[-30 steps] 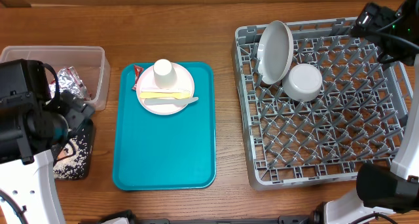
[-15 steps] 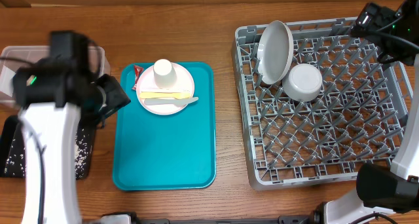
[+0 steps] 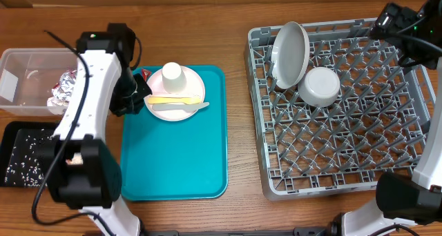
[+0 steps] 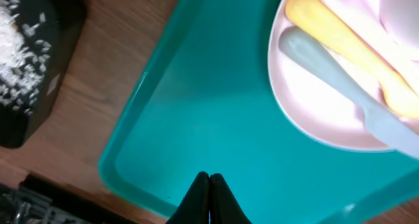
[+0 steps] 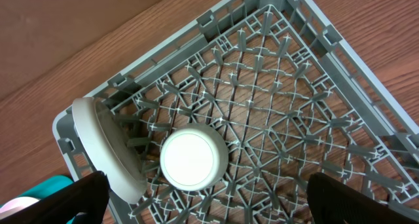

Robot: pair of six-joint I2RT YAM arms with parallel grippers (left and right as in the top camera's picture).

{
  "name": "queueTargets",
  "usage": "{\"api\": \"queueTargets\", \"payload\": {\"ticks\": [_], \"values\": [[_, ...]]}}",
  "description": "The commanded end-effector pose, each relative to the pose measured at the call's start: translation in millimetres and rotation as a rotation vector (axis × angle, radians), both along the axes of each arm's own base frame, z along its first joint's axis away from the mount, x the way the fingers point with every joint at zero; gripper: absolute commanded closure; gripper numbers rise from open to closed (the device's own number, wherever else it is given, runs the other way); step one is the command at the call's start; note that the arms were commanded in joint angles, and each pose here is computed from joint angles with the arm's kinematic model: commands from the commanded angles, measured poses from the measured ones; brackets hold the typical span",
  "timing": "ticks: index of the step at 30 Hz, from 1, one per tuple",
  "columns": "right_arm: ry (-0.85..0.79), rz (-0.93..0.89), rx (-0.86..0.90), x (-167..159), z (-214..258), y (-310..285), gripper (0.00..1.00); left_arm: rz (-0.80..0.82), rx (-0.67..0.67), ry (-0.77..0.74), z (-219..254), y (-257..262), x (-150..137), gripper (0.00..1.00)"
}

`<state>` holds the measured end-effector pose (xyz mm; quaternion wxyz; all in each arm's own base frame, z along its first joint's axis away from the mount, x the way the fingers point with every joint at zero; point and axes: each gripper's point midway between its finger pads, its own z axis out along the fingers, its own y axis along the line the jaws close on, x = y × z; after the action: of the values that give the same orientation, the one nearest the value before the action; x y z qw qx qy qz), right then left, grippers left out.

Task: Sort waste into correct bins and load items into the dishwasher rack
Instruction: 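Move the left gripper to the red wrapper on the teal tray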

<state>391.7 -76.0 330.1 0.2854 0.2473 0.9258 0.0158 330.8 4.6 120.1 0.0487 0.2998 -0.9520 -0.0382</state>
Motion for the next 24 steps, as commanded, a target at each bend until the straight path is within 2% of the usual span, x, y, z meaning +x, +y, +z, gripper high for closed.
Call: {"api": "queueTargets", "payload": {"ticks": [1,12,24], "values": [[-0.009,-0.007,-0.005,-0.6,3.1,-1.0,0.0,-0.033,0.019,0.028,-21.3,1.2,8.7,0.96],[-0.009,-0.007,-0.005,-0.6,3.1,-1.0,0.0,-0.053,0.103,-0.09,-56.7,16.5,58.3,0.96],[-0.009,-0.007,-0.005,-0.6,3.1,-1.0,0.0,-0.064,0.119,-0.034,-103.2,19.2,65.9,0.96]]}}
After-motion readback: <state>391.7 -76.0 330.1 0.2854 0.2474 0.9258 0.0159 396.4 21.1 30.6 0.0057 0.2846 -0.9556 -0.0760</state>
